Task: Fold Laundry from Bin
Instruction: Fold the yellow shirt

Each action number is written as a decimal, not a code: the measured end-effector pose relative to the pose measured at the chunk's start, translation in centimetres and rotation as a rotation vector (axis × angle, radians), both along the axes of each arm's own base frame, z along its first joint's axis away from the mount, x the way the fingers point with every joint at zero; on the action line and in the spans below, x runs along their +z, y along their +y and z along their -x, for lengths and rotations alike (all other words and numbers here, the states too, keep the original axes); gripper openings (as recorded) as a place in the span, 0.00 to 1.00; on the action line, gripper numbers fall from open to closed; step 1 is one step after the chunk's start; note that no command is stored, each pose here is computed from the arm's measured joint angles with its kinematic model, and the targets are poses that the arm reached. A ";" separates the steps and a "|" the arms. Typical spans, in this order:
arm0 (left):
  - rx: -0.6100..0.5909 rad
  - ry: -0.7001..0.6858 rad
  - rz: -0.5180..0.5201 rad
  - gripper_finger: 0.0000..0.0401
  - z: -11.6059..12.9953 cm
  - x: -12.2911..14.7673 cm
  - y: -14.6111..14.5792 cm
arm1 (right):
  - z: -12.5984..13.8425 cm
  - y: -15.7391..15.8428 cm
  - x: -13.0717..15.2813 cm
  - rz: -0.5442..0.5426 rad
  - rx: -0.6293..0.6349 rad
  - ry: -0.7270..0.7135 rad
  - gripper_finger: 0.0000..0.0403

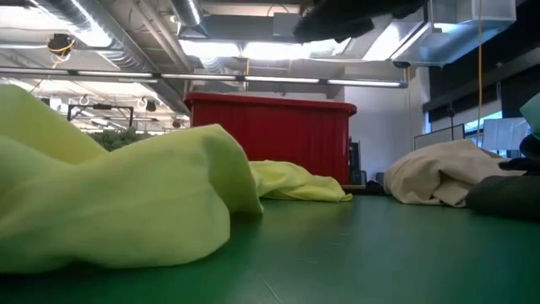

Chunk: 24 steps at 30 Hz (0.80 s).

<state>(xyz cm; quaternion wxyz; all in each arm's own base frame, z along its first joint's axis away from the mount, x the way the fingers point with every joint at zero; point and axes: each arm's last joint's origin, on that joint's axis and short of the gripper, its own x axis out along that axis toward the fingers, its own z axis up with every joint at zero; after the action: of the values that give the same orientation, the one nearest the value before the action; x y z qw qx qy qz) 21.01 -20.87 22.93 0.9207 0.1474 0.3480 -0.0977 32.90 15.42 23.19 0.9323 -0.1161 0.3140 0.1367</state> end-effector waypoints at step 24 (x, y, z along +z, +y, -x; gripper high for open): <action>-0.038 0.213 -0.128 0.26 -1.2 -8.0 -2.5 | -7.5 6.7 -8.2 0.182 0.202 0.083 0.62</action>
<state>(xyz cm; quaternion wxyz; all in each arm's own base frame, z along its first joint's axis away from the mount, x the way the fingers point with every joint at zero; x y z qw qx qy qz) 22.22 -23.36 14.93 0.8651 0.2013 0.4466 -0.1077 40.36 22.08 14.99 0.8856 -0.2255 0.3501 0.2055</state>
